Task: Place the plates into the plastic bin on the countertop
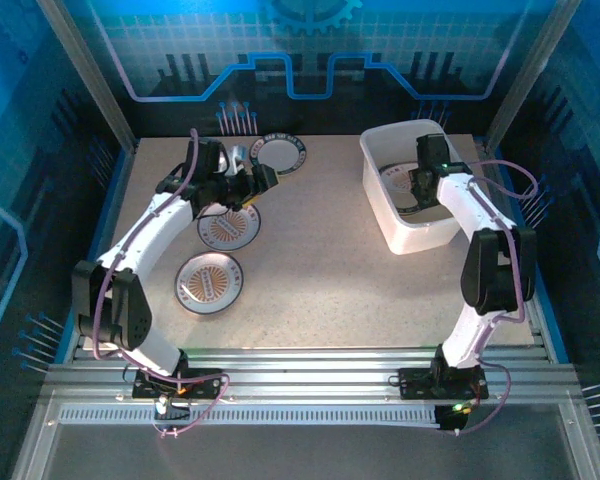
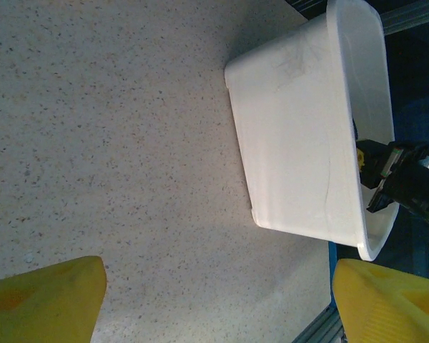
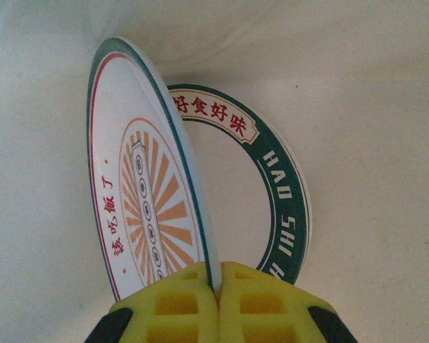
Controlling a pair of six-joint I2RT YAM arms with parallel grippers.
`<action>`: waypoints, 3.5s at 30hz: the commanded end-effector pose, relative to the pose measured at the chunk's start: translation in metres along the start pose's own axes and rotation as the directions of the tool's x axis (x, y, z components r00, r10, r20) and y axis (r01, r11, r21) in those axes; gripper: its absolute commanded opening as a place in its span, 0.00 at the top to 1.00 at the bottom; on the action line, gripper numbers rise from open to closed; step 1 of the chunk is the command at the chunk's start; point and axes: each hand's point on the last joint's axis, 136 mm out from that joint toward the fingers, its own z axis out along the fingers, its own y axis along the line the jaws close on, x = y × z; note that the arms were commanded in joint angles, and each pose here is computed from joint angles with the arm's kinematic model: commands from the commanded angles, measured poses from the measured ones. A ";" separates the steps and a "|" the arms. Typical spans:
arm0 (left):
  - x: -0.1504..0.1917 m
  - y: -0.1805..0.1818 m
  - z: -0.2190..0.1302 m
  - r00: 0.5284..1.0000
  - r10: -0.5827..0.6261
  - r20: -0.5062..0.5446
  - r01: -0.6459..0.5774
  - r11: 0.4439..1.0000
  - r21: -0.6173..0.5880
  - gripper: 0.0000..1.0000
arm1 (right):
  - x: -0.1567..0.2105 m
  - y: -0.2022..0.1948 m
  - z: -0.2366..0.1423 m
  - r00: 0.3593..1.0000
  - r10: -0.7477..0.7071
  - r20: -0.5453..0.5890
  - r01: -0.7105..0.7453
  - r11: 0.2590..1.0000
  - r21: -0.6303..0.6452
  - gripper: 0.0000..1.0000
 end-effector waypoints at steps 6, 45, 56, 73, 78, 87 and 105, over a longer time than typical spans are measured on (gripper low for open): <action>0.000 -0.002 -0.013 1.000 0.018 0.007 -0.018 0.999 0.036 0.16 | -0.007 -0.004 0.012 0.994 0.056 0.094 -0.061 0.997 0.051 1.00; 0.014 0.041 -0.031 0.994 -0.107 0.035 0.109 0.991 -0.073 0.16 | -0.006 0.017 -0.036 0.972 -0.173 0.158 0.194 0.973 -0.123 0.00; 0.018 0.090 -0.069 0.970 -0.221 0.102 0.234 0.961 -0.146 0.16 | -0.006 0.014 -0.112 0.893 -0.387 0.229 0.441 0.856 -0.271 0.00; 0.063 0.178 -0.126 0.867 -0.418 0.272 0.482 0.842 -0.242 0.16 | 0.085 -0.016 -0.195 0.640 -0.753 0.153 0.691 0.476 -0.544 0.08; 0.080 0.202 -0.128 0.831 -0.461 0.310 0.544 0.789 -0.286 0.16 | 0.121 -0.016 -0.203 0.578 -0.807 0.122 0.671 0.385 -0.634 0.09; 0.117 0.241 -0.144 0.790 -0.477 0.385 0.609 0.682 -0.405 0.13 | 0.165 -0.023 -0.202 0.478 -0.874 0.082 0.663 0.298 -0.686 0.09; 0.150 0.279 -0.127 0.762 -0.519 0.388 0.648 0.616 -0.449 0.14 | 0.170 -0.025 -0.189 0.467 -0.882 0.065 0.659 0.298 -0.690 0.08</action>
